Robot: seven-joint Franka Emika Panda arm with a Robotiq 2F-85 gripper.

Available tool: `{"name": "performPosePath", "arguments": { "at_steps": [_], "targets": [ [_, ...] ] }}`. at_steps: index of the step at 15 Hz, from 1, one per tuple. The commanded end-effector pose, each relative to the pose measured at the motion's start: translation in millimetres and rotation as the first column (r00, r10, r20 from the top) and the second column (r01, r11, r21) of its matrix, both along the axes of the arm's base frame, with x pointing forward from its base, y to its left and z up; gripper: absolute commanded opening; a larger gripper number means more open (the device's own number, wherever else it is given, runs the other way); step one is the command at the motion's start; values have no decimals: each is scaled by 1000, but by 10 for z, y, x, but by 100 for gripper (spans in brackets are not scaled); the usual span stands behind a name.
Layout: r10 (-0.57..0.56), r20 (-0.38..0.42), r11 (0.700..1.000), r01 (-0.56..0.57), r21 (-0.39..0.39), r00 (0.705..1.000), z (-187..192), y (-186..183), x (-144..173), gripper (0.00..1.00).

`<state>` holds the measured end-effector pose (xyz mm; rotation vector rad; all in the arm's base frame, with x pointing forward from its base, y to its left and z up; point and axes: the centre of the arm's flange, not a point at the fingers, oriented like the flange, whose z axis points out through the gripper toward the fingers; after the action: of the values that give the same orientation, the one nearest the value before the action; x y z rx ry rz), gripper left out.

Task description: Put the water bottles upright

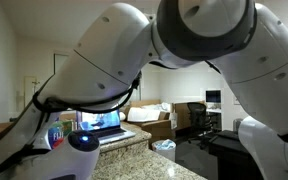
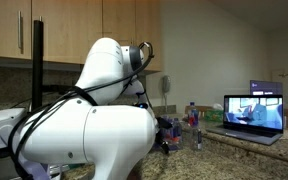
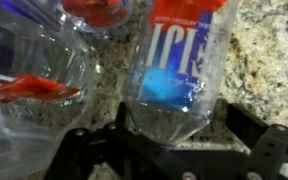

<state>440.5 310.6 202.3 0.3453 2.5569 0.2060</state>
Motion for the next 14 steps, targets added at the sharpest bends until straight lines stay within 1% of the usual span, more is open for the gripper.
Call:
{"name": "performPosePath", "arguments": {
  "at_steps": [1,5,6,7,11,14],
  "targets": [
    [-71,-10,997,71,-34,997,266,155,57,100],
    [-98,0,994,98,-47,995,266,132,4,100],
    [-104,1,993,104,-52,995,261,135,-14,75],
    [-110,5,992,110,-60,994,270,140,-18,74],
    [-126,26,989,127,-72,992,254,94,-67,46],
    [-120,40,988,123,-89,992,248,89,-59,28]
  ]
}}
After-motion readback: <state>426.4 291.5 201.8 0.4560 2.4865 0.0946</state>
